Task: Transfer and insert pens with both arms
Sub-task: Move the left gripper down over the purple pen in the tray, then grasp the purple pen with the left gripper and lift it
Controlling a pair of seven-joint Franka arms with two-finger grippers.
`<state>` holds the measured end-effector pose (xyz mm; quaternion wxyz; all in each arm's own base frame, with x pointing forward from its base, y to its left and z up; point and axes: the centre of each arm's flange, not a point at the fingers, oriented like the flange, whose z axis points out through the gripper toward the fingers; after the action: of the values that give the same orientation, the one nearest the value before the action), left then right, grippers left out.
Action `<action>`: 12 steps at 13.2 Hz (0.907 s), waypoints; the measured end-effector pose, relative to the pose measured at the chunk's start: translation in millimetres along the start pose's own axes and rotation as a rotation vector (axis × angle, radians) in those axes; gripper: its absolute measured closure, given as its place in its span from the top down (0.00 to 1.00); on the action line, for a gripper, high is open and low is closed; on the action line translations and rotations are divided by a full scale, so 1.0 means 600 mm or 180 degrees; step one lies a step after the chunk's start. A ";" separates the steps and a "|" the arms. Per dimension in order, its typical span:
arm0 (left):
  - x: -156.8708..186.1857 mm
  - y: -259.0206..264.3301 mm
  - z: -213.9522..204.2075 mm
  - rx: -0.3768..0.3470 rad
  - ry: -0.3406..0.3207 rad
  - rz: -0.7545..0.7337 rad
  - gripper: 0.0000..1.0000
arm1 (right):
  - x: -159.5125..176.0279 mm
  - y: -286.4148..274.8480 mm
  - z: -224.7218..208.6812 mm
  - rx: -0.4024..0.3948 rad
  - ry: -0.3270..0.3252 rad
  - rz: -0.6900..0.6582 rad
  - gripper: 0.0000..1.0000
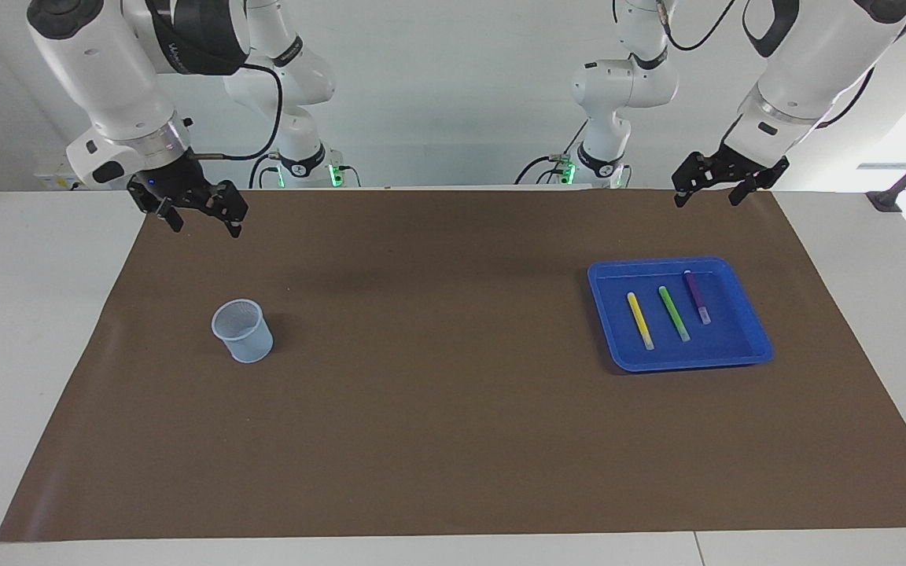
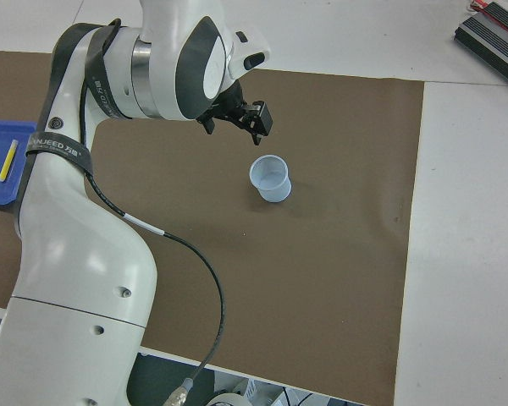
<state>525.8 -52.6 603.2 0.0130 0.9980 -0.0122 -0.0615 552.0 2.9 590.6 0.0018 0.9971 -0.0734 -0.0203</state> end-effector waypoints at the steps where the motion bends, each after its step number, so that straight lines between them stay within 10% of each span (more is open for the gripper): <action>1: 0.006 -0.029 0.024 -0.0012 -0.0022 0.0042 1.00 | 0.000 0.000 0.000 0.0000 0.0000 0.0000 1.00; 12: 0.046 -0.225 0.445 -0.0073 0.0068 0.0367 1.00 | 0.000 0.000 0.000 0.0000 0.0000 0.0000 1.00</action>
<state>523.5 75.2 331.3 0.0281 0.9960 -0.0688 -0.0501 552.0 2.9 590.6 0.0018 0.9971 -0.0734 -0.0203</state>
